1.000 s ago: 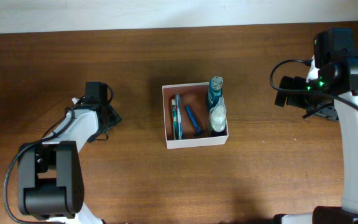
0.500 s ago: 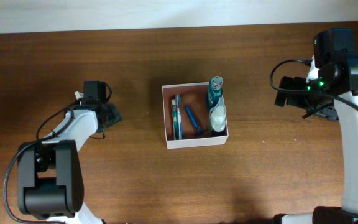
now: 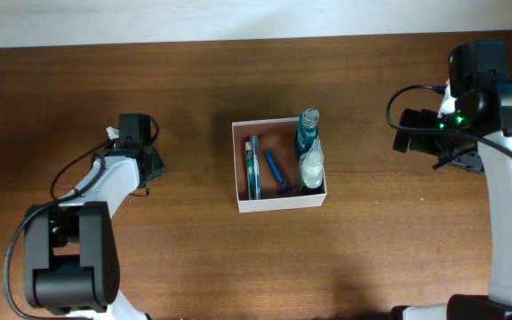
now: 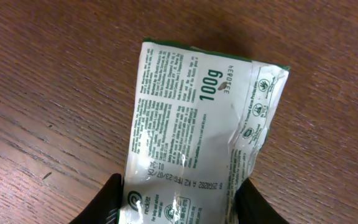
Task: Pack container
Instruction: 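Lower the left gripper onto the soap packet and grasp it, then lift the soap packet and carry it right over the box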
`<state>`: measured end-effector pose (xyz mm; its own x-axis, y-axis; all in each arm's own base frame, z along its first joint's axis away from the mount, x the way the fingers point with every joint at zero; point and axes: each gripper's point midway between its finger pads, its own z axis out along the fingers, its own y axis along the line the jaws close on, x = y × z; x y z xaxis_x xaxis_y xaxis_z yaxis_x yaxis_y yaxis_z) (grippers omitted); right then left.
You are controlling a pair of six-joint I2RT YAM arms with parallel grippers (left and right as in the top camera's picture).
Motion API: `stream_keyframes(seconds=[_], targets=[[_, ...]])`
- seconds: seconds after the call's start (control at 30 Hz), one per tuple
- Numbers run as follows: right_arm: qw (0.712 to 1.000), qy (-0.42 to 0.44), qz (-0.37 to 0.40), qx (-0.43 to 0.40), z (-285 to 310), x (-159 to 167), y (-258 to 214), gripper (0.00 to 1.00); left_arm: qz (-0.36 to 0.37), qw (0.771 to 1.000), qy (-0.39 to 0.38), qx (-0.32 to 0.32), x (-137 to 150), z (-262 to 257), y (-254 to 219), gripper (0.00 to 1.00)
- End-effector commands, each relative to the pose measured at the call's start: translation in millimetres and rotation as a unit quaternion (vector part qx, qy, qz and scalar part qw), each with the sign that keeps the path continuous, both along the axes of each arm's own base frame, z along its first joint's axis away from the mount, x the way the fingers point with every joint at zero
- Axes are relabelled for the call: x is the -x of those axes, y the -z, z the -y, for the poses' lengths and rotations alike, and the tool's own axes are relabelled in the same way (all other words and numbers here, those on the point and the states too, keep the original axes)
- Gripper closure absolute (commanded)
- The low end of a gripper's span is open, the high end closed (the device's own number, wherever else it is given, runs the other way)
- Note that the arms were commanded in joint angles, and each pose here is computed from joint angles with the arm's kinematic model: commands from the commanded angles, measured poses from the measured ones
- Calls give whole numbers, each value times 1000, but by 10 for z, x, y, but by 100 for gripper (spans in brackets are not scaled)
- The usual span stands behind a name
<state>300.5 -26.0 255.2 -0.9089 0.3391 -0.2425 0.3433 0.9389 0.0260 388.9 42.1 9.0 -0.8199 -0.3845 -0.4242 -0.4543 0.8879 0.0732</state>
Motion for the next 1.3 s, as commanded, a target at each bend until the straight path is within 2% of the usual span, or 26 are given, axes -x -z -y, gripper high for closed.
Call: stream_keyframes(seconds=[0.0, 0.17, 0.3, 0.5, 0.6, 0.7, 0.8, 1.0, 1.27], targets=[[1000, 7, 15, 6, 40, 11, -86, 1, -5, 1000, 0, 3, 70, -6, -35, 79], [1000, 7, 15, 6, 39, 11, -86, 2, 39, 998, 19, 37, 30, 150, -418, 79], [1000, 7, 15, 6, 39, 10, -87, 2, 102, 988, 69, 93, -31, 514, -895, 84], [1000, 7, 15, 6, 40, 11, -85, 2, 196, 958, 155, 142, -5, 1126, -1691, 85], [1000, 7, 15, 6, 39, 11, -86, 2, 223, 942, 193, 159, 53, 1452, -1969, 85], [1000, 7, 15, 6, 40, 11, -85, 2, 229, 930, 233, 169, 134, 1775, -2150, 90], [1000, 7, 15, 6, 40, 10, -86, 2, 232, 919, 265, 178, 202, 2042, -2285, 95], [1000, 7, 15, 6, 39, 11, -86, 2, 235, 907, 283, 205, 288, 2384, -2437, 96], [1000, 7, 15, 6, 40, 11, -86, 2, 177, 914, 296, 215, 360, 2752, -2024, 97]])
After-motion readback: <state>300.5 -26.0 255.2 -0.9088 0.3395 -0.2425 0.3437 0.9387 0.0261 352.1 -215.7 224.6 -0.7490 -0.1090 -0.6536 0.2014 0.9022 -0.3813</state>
